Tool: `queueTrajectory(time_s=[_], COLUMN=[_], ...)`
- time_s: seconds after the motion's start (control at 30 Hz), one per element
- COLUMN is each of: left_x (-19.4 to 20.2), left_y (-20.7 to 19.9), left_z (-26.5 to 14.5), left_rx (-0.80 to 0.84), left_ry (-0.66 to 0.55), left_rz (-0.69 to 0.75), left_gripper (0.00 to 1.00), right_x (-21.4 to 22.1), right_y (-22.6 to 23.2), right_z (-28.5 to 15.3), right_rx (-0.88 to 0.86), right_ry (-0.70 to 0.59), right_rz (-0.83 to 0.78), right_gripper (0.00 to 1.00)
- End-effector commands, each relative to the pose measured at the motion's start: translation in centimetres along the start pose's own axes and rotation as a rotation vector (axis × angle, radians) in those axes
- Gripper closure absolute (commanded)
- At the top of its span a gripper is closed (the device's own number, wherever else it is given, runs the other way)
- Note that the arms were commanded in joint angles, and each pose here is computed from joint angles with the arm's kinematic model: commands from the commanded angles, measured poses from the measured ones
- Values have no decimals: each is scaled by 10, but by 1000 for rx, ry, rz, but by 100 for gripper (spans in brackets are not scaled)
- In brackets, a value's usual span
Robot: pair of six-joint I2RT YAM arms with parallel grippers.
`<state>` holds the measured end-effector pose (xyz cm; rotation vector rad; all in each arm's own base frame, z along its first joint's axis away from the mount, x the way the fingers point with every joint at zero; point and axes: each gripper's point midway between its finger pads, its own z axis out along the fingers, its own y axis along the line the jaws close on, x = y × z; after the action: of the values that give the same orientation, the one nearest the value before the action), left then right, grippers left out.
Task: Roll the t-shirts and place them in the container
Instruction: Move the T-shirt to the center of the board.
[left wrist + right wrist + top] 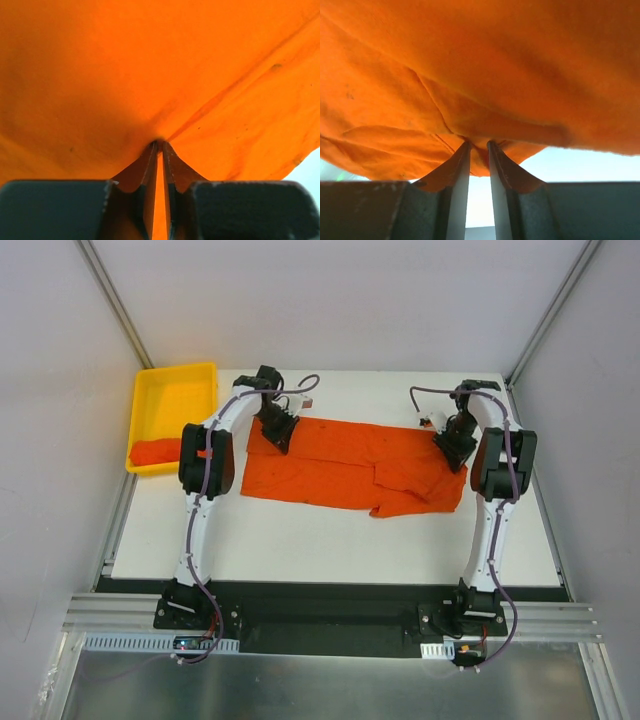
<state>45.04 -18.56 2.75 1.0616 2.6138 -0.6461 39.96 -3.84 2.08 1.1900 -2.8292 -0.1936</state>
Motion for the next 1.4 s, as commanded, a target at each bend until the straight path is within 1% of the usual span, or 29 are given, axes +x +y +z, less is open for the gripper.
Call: queueTrajectory(time_s=[0.0, 0.07, 0.13, 0.17, 0.2, 0.23, 0.27, 0.3, 0.33, 0.37, 0.4, 0.43, 0.47, 0.5, 0.57, 0.6, 0.63, 0.67, 0.7, 0.73, 0.77, 0.8, 0.87, 0.9, 0.93, 1.0, 1.03, 1.17, 1.37], left_x=[-10, -25, -35, -47, -56, -65, -70, -80, -83, -80, -84, -83, -77, -77, -67, -64, -59, -45, -39, -31, -17, -10, 10, 15, 21, 36, 41, 68, 85], left_y=[23, 31, 32, 33, 29, 24, 19, 9, 3, -1, -7, -8, -6, -9, -11, -15, -17, -19, -21, -19, -18, -17, -13, -13, -13, -15, -15, -14, 0], left_z=[8, 4, 3, -6, -17, -26, -35, -53, -62, -65, -81, -85, -86, -95, -95, -102, -102, -94, -98, -98, -92, -93, -89, -91, -91, -90, -89, -78, -67], left_rx=[-62, -98, -103, -115, -123, -115, -112, -115, -109, -107, -122, -132, -152, -166, -171, -172, -169, -154, -159, -160, -153, -156, -152, -158, -157, -149, -148, -152, -182], left_ry=[6, -27, -53, -87, -116, -149, -172, -210, -227, -222, -244, -247, -229, -237, -212, -213, -204, -166, -160, -146, -112, -105, -67, -60, -49, -26, -16, 59, 121], left_rz=[11, 10, 0, 7, 8, 0, -1, 9, 2, -7, -1, -10, -19, -16, -29, -26, -28, -47, -51, -70, -101, -133, -183, -189, -202, -220, -221, -239, -250], left_gripper=[88, 85, 82, 80, 75, 72, 68, 66, 62, 60, 59, 54, 53, 52, 50, 50, 50, 49, 49, 49, 48, 48, 47, 46, 45, 41, 41, 41, 39], right_x=[-27, -33, -44, -46, -50, -47, -47, -48, -40, -40, -41, -38, -35, -31, -34, -26, -26, -21, -14, -8, -1, 7, 13, 24, 26, 37, 41, 46, 47], right_y=[-34, -41, -48, -49, -49, -46, -40, -42, -32, -27, -32, -30, -30, -35, -34, -27, -20, -14, -7, -4, -2, 6, 18, 33, 43, 65, 75, 88, 100], right_z=[-4, -2, -9, -14, -30, -33, -38, -49, -59, -66, -75, -90, -90, -96, -108, -105, -105, -103, -100, -96, -102, -92, -88, -80, -77, -70, -63, -48, -38], right_rx=[109, 131, 172, 181, 208, 205, 197, 221, 225, 231, 264, 291, 290, 299, 257, 201, 159, 136, 121, 119, 126, 92, 45, -7, -54, -143, -190, -256, -331], right_ry=[-28, -34, -81, -101, -141, -153, -183, -229, -251, -281, -322, -354, -367, -392, -450, -442, -453, -439, -410, -390, -400, -379, -378, -334, -325, -284, -268, -234, -181], right_rz=[1, 7, 34, 44, 55, 72, 104, 121, 133, 150, 165, 182, 233, 287, 355, 415, 418, 412, 388, 379, 378, 382, 334, 319, 275, 251, 248, 240, 226], right_gripper=[75, 75, 75, 73, 71, 69, 64, 62, 60, 55, 54, 52, 50, 50, 50, 50, 50, 50, 50, 50, 50, 49, 48, 48, 47, 46, 45, 43, 43])
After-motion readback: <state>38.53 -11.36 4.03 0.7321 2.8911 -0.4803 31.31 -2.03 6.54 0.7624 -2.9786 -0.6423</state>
